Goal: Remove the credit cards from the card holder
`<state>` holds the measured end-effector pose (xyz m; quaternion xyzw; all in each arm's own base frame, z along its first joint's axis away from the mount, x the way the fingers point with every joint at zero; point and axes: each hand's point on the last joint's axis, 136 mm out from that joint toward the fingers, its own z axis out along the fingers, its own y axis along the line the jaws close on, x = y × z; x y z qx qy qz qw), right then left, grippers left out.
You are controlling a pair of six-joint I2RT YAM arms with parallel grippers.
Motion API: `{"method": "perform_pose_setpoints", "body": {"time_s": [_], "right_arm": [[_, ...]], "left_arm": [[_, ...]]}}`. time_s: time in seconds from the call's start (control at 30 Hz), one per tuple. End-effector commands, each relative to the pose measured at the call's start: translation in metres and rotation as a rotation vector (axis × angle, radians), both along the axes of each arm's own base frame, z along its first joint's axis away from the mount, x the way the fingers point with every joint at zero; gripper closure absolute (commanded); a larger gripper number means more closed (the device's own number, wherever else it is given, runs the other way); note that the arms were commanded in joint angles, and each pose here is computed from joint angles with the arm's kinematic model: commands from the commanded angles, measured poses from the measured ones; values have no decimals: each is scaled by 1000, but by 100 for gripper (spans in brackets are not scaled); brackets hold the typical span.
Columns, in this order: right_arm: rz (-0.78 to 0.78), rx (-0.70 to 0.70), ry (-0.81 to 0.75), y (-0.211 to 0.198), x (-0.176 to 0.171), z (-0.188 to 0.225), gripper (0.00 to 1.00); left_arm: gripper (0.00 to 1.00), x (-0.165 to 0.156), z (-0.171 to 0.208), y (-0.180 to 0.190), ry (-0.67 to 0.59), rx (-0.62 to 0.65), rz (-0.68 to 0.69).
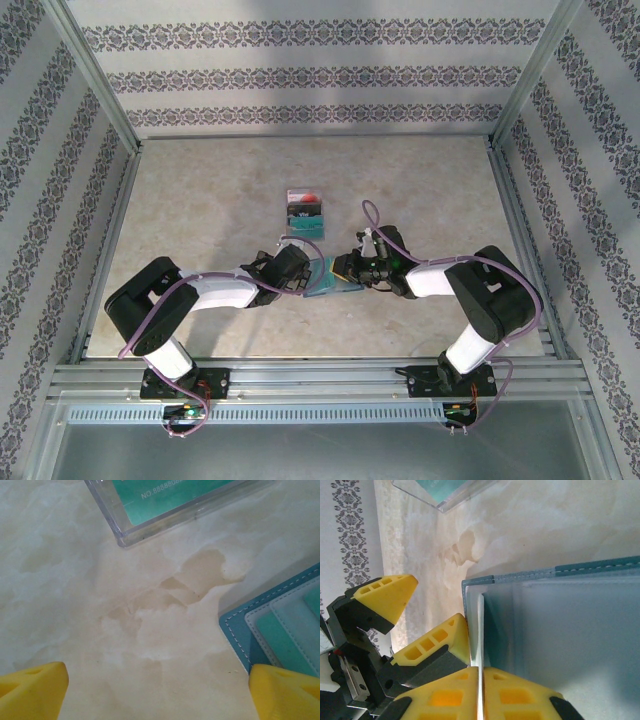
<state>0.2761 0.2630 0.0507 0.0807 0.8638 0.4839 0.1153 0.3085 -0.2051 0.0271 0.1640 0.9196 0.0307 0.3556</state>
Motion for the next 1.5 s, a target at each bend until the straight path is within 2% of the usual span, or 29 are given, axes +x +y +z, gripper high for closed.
{"method": "perform_pose_setpoints", "body": {"time_s": [0.0, 0.33, 0.53, 0.77, 1.0, 1.27, 1.47], "right_arm": [[4, 6, -44, -3, 1, 7, 90], [-1, -17, -33, -5, -1, 2, 91], [0, -17, -31, -4, -1, 3, 90], [5, -9, -31, -2, 1, 5, 89], [19, -1, -37, 3, 0, 9, 87], [51, -1, -35, 16, -2, 6, 83], [52, -15, -38, 18, -2, 3, 84]], "left_arm": [[6, -10, -13, 12, 47, 99, -5], [6, 1, 21, 0, -24, 26, -13], [5, 7, 41, -21, -84, -29, -60], [3, 9, 28, -36, -62, -8, -105], [2, 6, 11, -30, -27, 46, -98], [2, 5, 4, -31, -10, 41, -92], [2, 4, 4, -29, -8, 44, -90]]}}
